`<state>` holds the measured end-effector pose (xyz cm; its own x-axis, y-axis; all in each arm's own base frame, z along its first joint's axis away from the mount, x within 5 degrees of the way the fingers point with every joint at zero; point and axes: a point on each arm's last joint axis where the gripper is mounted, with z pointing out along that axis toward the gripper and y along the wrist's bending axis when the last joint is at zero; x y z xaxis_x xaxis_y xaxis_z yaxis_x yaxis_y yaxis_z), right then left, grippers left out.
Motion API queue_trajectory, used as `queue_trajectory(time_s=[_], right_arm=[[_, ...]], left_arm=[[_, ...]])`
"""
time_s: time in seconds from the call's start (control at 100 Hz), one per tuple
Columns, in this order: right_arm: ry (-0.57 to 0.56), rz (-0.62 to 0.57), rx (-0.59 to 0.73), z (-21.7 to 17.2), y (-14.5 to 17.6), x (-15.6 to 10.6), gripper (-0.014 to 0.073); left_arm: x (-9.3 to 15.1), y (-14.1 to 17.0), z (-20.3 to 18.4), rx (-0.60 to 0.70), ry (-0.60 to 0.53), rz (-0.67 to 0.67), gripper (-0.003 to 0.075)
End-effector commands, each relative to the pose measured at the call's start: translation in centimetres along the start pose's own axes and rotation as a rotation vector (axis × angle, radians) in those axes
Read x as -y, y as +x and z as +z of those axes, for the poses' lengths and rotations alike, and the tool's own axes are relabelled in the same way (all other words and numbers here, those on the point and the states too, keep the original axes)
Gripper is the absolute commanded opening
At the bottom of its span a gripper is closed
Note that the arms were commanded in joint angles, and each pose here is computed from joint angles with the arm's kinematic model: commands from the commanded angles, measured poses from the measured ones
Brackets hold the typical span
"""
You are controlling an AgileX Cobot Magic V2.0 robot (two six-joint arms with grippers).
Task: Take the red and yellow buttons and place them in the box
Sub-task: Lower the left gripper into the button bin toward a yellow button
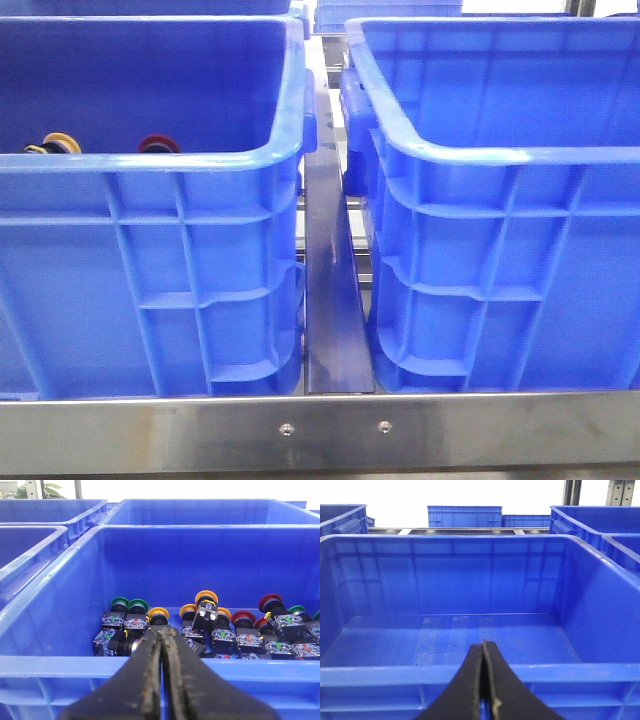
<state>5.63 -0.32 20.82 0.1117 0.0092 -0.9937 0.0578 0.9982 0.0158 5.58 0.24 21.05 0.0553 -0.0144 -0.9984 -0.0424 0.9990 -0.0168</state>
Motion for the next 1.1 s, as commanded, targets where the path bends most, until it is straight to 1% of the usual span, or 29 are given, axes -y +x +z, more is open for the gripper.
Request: queue_trajectory(time_s=[0.0, 0.39, 0.49, 0.54, 0.68, 0.71, 0.82, 0.96, 1.09], right_arm=[[-0.015, 0.003, 0.086, -0.2, -0.6, -0.1, -0.0057], [-0.015, 0.003, 0.086, -0.2, -0.6, -0.1, -0.0057], [-0.015, 0.003, 0.086, -0.2, -0.6, -0.1, -0.0057], [-0.015, 0.003, 0.086, -0.2, -0.6, -0.1, -0.0057], [-0.015, 0.003, 0.086, -0.2, -0.6, -0.1, -0.0057], [-0.015, 0.003, 0.086, -0.2, -0.6, -0.1, -0.0057], [-0.015, 0.003, 0.086, -0.2, -0.6, -0.1, -0.0057], [-0.015, 0.003, 0.086, -0.2, -0.6, -0.1, -0.0057], [-0.015, 0.003, 0.086, -0.2, -0.6, -0.1, -0.0057]], left_arm=[[0.0, -0.2, -0.2, 0.091, 0.003, -0.020, -0.0020], [0.0, -0.4, -0.2, 0.101, 0.003, -0.020, -0.0020], [0.0, -1.9, -0.5, 0.130, 0.005, -0.045, -0.0020], [0.1, -3.0, -0.7, 0.118, 0.007, -0.045, -0.0020], [0.2, -5.9, -1.2, 0.061, 0.010, -0.046, -0.0020], [0.2, -6.4, -1.1, 0.026, 0.011, -0.046, -0.0020], [0.3, -8.7, -0.8, -0.023, 0.015, -0.058, -0.0020], [0.3, -10.9, 1.0, -0.094, 0.013, -0.056, -0.0020], [0.4, -12.2, 3.6, -0.203, 0.014, -0.022, -0.0020]])
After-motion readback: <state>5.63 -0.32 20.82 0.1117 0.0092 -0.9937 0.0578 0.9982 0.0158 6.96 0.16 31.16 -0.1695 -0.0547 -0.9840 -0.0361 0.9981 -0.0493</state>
